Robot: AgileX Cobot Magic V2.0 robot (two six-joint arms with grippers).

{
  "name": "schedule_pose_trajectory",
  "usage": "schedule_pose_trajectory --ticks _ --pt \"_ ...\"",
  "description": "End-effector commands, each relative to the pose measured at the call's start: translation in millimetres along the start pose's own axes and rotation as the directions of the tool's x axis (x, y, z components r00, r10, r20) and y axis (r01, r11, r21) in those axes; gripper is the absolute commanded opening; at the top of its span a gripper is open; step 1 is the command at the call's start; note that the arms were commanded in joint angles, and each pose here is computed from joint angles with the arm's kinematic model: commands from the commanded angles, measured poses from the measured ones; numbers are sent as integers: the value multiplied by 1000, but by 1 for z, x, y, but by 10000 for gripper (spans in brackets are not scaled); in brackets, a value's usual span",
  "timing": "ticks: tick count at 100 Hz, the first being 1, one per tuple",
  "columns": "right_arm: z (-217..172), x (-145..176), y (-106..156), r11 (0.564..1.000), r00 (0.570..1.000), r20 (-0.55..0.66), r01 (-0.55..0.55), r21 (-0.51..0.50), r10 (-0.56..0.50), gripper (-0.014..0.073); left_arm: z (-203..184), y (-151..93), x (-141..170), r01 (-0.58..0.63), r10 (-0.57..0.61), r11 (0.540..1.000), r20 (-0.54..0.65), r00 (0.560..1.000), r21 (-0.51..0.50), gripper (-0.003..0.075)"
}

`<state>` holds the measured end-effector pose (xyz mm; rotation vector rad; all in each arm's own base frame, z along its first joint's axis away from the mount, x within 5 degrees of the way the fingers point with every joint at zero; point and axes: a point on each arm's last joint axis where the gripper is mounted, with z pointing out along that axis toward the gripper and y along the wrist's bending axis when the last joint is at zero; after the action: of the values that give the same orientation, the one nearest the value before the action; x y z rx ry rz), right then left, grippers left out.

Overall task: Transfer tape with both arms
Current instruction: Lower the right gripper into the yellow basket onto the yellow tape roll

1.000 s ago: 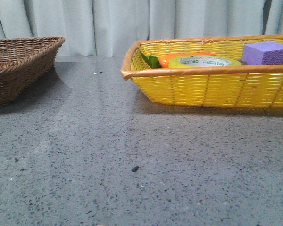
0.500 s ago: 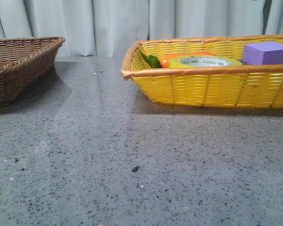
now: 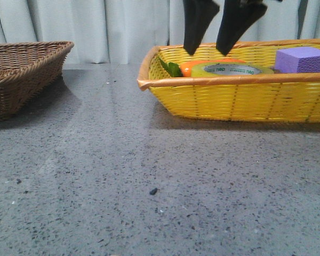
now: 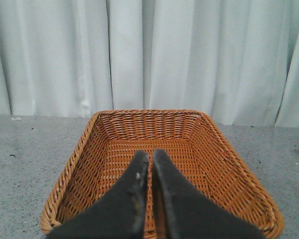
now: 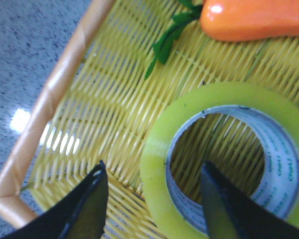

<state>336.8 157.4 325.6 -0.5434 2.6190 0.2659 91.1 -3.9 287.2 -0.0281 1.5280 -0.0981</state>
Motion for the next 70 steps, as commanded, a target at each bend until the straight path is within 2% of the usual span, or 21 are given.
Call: schedule_pose_trajectory --ticks 1,53,60,70 --pt "-17 -9 1 1000 997 73 16 3 -16 346 1 -1 -17 2 -3 1000 92 996 4 -21" --pt "32 -10 -5 1000 1000 -29 5 8 -5 335 1 -1 -17 2 -3 1000 94 996 5 -21" --pt "32 -10 -5 1000 1000 -29 5 8 -5 288 1 -1 -17 2 -3 1000 94 996 5 -21" --pt "31 -11 -5 1000 1000 -25 4 9 -4 178 1 -1 -17 2 -3 1000 94 996 5 -21"
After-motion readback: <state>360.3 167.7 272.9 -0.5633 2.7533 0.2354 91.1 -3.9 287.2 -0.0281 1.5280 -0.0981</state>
